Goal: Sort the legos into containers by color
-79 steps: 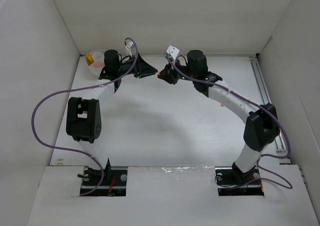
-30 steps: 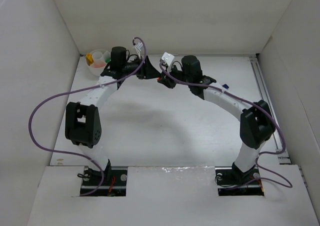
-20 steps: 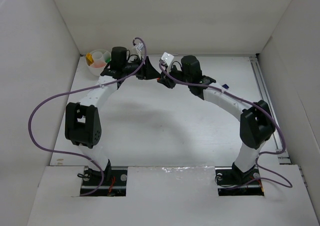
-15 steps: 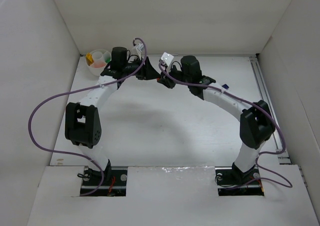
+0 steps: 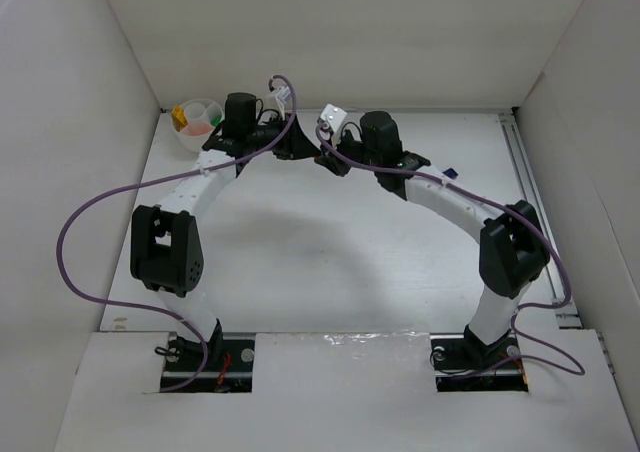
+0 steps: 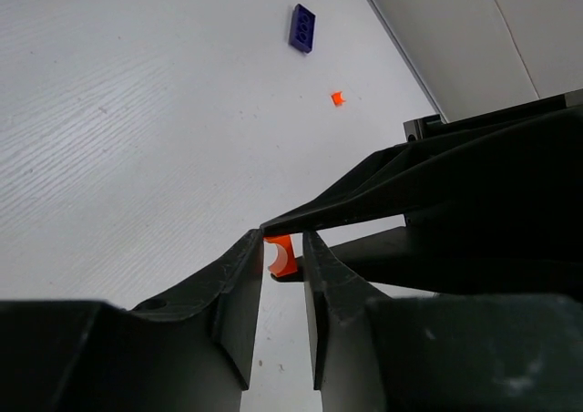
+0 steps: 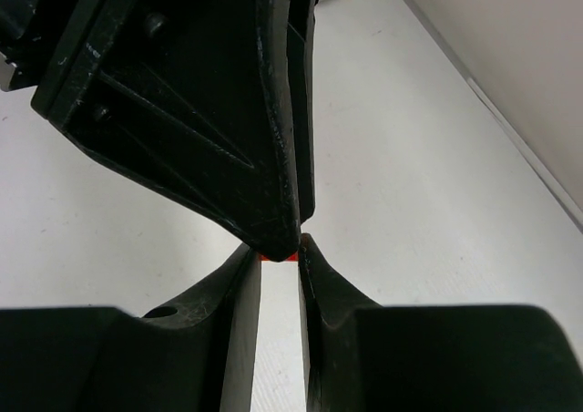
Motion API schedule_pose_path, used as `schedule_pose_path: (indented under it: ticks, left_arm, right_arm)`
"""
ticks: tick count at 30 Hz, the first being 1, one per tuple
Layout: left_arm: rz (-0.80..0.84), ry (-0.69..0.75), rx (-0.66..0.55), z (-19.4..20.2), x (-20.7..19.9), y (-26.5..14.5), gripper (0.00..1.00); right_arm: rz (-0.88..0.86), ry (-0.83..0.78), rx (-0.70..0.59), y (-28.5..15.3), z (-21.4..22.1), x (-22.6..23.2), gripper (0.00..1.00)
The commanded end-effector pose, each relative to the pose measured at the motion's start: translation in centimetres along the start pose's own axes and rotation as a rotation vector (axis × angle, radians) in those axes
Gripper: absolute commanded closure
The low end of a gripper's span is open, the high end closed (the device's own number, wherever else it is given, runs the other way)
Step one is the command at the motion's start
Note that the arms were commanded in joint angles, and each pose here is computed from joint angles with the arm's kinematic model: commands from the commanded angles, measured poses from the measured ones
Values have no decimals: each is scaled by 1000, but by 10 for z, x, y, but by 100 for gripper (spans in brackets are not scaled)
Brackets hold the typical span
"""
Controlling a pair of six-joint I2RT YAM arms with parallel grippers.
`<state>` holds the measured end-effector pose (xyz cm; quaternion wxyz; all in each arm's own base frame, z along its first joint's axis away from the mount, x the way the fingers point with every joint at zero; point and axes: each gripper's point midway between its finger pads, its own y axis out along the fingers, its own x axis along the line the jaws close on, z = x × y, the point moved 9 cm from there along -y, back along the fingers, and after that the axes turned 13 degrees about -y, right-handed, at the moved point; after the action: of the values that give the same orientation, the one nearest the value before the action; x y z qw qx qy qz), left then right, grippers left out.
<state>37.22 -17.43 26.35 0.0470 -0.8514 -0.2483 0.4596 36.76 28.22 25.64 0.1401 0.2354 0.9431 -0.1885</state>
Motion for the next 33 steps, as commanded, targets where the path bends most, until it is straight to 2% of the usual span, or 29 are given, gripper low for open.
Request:
schedule_pose_path:
  ticks: [1, 4, 5, 7, 11, 12, 13, 15, 16, 17, 18, 21, 26, 33]
  left_arm:
    - [28, 54, -4, -8, -16, -3, 79]
    - [32, 55, 8, -8, -14, -2, 87]
    - [32, 65, 8, -8, -14, -2, 93]
    - [20, 56, 10, -7, -13, -2, 99]
    - [2, 70, 10, -6, -13, 0, 100]
    - [2, 70, 10, -6, -13, 0, 100]
    - [2, 70, 10, -6, -13, 0, 100]
    - [2, 70, 10, -6, -13, 0, 100]
    - [6, 77, 5, -8, -15, 0, 100]
    - [-2, 77, 0, -8, -14, 0, 100]
    - [-2, 77, 0, -8, -14, 0, 100]
    - [1, 83, -5, -11, -16, 0, 100]
    - [-12, 88, -42, -20, -16, -8, 100]
    - [-131, 104, -174, -54, 6, -38, 100]
  right_arm:
    - [67, -72, -116, 1, -37, -13, 95]
    - [79, -75, -119, 1, -38, -14, 95]
    - [79, -74, -119, 1, -38, -14, 95]
    - [79, -74, -119, 1, -38, -14, 95]
    - [104, -80, -126, 0, -42, -18, 95]
    - [104, -80, -126, 0, -42, -18, 91]
    - [112, -70, -122, 0, -42, -18, 91]
    - [112, -70, -122, 0, -42, -18, 84]
    - [116, -73, -129, 0, -43, -19, 65]
    - [125, -72, -125, 0, -42, -20, 58]
    - [136, -71, -119, 0, -42, -21, 55]
    - [144, -61, -114, -2, -39, -19, 37]
    - [123, -52, -96, -9, -30, -10, 30]
    - [115, -22, -40, -33, -1, -3, 27]
